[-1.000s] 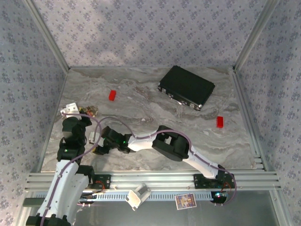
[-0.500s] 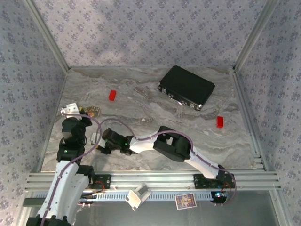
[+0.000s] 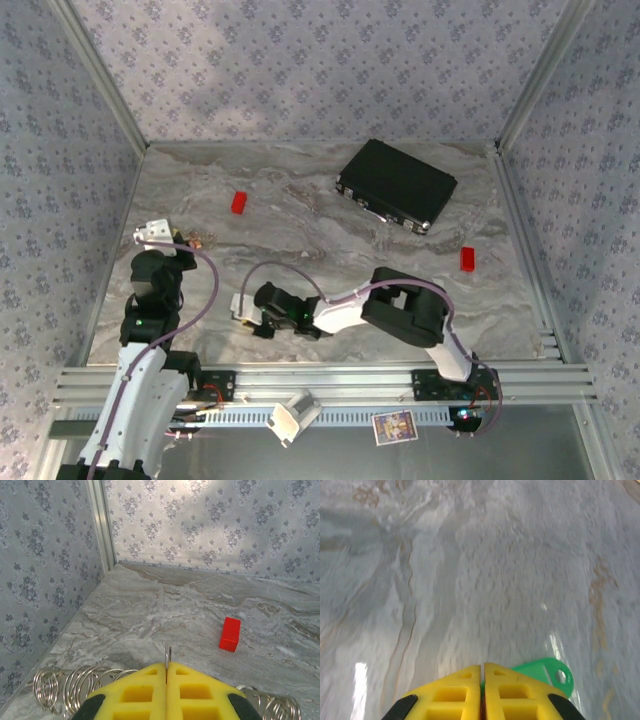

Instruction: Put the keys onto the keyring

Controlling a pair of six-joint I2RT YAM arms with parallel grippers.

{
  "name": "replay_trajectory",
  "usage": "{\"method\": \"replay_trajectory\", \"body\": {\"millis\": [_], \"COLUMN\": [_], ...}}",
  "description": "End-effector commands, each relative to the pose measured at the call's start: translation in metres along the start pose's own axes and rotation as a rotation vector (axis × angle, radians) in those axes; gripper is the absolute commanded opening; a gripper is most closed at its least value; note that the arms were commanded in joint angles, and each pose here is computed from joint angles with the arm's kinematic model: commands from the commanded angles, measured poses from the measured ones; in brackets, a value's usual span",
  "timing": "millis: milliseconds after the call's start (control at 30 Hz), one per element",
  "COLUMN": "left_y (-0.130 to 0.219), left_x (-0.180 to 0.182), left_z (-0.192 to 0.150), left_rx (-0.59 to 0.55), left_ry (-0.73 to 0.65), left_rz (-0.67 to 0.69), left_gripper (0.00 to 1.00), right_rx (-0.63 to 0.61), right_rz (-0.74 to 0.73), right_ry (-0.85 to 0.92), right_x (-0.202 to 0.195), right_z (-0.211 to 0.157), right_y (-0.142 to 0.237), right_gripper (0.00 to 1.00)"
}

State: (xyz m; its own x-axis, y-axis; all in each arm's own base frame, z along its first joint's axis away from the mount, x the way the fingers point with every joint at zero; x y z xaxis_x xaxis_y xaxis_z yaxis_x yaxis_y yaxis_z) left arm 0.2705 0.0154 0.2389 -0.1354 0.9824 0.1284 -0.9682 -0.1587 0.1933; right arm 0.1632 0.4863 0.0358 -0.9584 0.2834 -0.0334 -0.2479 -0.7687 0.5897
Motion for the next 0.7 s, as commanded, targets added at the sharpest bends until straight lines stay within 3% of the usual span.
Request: {"method": "replay_trajectory", "body": {"millis": [0,300,667], "left_y": [0.006,0.015,0.041], "left_x": [-0.005,-0.061,-0.177], "left_z": [0.031,0.038,0.019], "left_rx": [-0.096,-0.158,-0.148], "left_ry": [-0.011,-0.134,-0.448], "left_rz": [-0.052,-0.359,-0.85], "left_gripper": [0.0,0.0,0.0], "right_rx": [0.091,0.199,0.147], "right_rz": [-0.04,-0.132,-0.228], "right_ry": [-0.031,-0.14,-0.456], "right_x": [-0.007,-0.027,-0.059], "right_z": [-0.036,-0.082,-0.117], "right_y": [0.021,0.096,0.161], "right_gripper": [0.06,0.02,0.02]}}
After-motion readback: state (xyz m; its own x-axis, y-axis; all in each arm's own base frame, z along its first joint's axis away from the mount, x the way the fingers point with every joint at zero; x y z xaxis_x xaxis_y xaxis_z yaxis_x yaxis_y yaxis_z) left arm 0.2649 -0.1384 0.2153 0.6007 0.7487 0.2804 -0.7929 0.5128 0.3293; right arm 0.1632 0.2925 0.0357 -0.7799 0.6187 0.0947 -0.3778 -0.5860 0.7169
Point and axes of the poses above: each hand's point on the last joint's axis, 136 mm out from that joint toward the fingers, its own y axis back along the fingers, its own x axis along the line the jaws close on, z = x × y, the point moved 1 cm from there along y, back along the fingers, and after that the axes turned 10 degrees about -y, right-handed, at the moved point
